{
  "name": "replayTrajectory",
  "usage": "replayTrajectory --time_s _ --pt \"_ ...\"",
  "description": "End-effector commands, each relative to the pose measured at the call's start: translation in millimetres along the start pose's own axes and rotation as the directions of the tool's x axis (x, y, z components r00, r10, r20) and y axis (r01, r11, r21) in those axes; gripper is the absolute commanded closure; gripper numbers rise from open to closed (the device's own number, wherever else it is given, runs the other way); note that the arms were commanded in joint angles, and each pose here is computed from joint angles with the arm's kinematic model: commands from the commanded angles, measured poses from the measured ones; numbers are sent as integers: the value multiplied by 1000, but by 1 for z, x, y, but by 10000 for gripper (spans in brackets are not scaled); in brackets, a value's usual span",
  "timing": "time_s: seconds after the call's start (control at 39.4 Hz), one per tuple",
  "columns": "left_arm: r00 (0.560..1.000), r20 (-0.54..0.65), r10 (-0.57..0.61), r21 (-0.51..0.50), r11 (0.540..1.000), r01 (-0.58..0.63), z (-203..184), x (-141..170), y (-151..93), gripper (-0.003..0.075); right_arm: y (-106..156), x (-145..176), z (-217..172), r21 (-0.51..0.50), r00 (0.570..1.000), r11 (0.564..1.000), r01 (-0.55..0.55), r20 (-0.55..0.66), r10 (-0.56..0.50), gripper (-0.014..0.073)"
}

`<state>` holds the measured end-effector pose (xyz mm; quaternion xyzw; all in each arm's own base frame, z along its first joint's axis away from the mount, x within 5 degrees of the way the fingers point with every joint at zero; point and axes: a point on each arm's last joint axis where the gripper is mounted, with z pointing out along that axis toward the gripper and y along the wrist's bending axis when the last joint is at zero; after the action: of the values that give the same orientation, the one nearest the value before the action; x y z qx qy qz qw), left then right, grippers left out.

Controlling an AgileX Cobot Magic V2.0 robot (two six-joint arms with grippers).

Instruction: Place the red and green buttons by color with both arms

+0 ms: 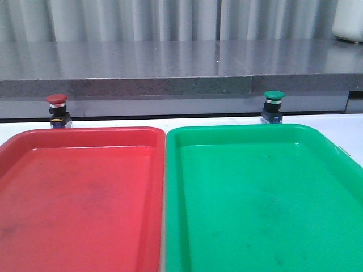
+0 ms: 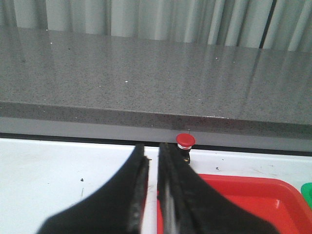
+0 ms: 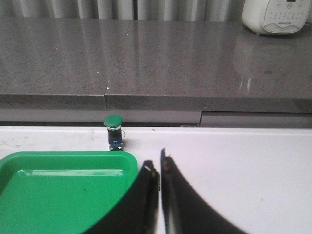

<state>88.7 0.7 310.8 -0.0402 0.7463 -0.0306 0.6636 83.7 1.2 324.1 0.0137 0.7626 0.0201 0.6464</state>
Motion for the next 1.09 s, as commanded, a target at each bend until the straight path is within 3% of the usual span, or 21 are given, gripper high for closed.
replayTrajectory --time_s 0.0,0.13,0.2,0.66,0.89,1.06 --pt "995 101 -4 9 1000 3 -1 -18 -2 386 0 -19 -2 2 994 1000 6 107 -6 278" --pt "995 101 -4 9 1000 3 -1 -18 -2 101 0 -19 -2 2 994 1000 6 107 -6 8" --pt "995 99 -4 8 1000 3 -1 -17 -2 29 0 -18 -2 2 994 1000 6 105 -6 -4" --pt "990 144 -13 16 1000 11 4 -22 -2 28 0 -19 -2 2 994 1000 6 106 -6 6" --pt "1000 -27 -12 -1 1000 12 55 -33 -4 28 0 -19 -2 2 994 1000 6 106 -6 6" --pt "973 -229 21 23 1000 -16 111 -47 -14 28 0 -19 -2 2 994 1000 6 106 -6 6"
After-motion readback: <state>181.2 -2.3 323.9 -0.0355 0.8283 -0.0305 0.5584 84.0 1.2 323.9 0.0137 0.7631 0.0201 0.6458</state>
